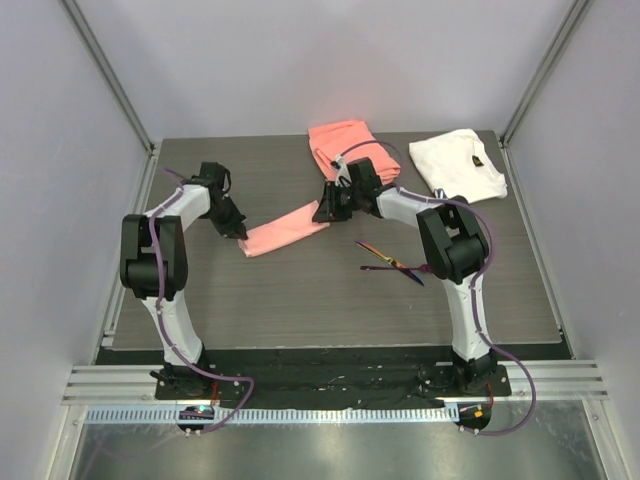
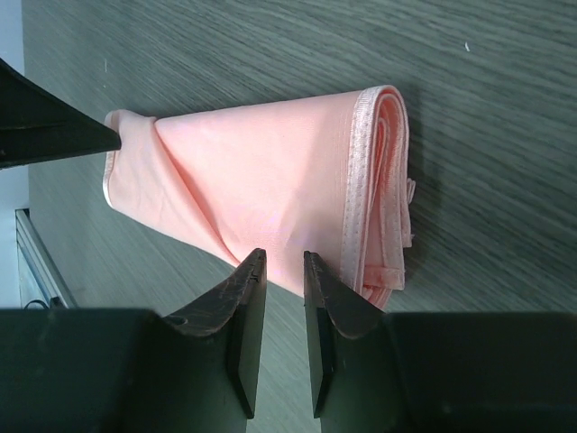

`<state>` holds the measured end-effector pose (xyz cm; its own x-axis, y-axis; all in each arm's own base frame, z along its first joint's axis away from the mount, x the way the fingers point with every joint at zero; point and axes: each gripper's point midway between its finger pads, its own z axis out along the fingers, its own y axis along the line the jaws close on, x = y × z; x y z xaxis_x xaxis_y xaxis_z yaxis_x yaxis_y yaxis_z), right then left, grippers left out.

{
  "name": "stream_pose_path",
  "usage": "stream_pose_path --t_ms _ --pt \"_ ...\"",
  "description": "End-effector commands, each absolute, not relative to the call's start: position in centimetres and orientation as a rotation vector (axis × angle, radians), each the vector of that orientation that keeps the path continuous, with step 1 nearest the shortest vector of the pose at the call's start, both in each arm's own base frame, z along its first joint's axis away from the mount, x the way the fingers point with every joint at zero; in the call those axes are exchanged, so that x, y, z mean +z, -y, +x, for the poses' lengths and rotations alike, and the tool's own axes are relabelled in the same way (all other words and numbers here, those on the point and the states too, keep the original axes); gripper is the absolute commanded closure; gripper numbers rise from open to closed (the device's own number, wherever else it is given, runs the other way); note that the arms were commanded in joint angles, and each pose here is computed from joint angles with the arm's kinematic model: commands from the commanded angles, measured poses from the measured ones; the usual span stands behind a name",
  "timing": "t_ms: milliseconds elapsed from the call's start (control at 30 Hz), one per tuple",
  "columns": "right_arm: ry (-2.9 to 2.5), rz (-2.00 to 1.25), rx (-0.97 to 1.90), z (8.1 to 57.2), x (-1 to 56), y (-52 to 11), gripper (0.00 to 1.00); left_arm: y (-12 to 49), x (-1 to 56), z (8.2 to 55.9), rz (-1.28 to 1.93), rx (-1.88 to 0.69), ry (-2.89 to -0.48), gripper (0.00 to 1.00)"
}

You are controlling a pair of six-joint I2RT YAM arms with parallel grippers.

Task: Fold the napkin into a case and place the utensils inside
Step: Pick up the fork from the center of the board.

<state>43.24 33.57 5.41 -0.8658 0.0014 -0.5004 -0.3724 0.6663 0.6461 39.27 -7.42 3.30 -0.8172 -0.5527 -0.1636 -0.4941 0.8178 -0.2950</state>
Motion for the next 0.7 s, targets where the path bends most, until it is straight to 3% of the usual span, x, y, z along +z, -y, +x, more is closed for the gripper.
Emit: stream_pose_path --t_ms 0,400,600,667 --pt "-2.388 -0.321 1.071 44.6 5.5 -34.0 0.71 6.5 2.6 38.6 -0.817 -0.296 -2.784 0.95" --pt "-2.422 -0.328 1.071 41.6 5.8 -33.4 0.70 6.0 3.1 35.9 -0.808 -0.260 -2.815 0.94" --pt "-2.384 -0.247 0.926 43.0 10.7 -31.8 0.49 6.0 5.8 35.3 -0.778 -0.287 -2.778 0.94" --pt "-2.366 -0.166 0.791 43.2 12.5 -29.6 0.34 6.0 6.4 34.5 -0.761 -0.285 -2.788 0.92"
